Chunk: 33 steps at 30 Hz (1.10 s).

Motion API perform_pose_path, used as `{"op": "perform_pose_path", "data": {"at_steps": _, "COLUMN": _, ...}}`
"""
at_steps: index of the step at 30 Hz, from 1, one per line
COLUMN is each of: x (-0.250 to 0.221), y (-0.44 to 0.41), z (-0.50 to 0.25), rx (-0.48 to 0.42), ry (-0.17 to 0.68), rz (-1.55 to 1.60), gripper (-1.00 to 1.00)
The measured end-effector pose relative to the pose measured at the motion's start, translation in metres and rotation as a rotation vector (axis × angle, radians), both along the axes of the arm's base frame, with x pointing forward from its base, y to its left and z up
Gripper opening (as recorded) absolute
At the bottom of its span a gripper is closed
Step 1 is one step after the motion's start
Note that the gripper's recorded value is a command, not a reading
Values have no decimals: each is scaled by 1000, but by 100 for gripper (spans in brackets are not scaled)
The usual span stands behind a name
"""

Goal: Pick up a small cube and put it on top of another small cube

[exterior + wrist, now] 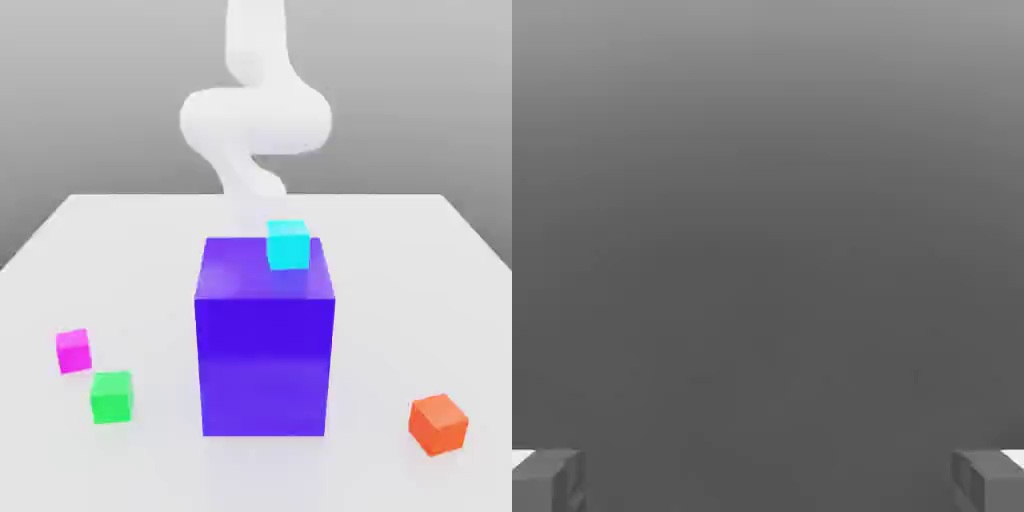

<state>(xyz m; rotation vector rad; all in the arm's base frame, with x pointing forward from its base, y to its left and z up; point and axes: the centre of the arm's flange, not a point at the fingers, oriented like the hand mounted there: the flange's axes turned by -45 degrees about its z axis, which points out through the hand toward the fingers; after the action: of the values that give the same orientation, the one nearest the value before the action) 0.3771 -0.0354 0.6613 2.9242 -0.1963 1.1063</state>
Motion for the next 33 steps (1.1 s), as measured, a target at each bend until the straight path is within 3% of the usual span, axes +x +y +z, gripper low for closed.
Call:
{"op": "perform_pose_path", "data": {"at_steps": 4, "x": 32, "y": -74, "z": -99, "rx": 66, "ry": 139, "rz": -208, "gripper": 0}}
{"op": "perform_pose_path", "data": {"at_steps": 9, "x": 20, "y": -162, "z": -224, "rx": 164, "ry": 297, "rz": -467, "gripper": 0}}
{"op": "perform_pose_path", "data": {"at_steps": 14, "x": -38, "y": -227, "z": -341, "rx": 278, "ry": 441, "rz": -724, "gripper": 0}}
{"op": "perform_pose_path", "data": {"at_steps": 19, "x": -128, "y": -257, "z": -444, "rx": 411, "ry": 574, "rz": -984, "gripper": 0}}
{"op": "perform_pose_path", "data": {"at_steps": 27, "x": -153, "y": -257, "z": -529, "rx": 444, "ry": 613, "rz": -1049, "gripper": 0}}
{"op": "perform_pose_path", "data": {"at_steps": 28, "x": -153, "y": -257, "z": -534, "rx": 445, "ry": 613, "rz": -1049, "gripper": -100}}
{"op": "perform_pose_path", "data": {"at_steps": 33, "x": -153, "y": -257, "z": -534, "rx": 444, "ry": 613, "rz": -1049, "gripper": -100}}
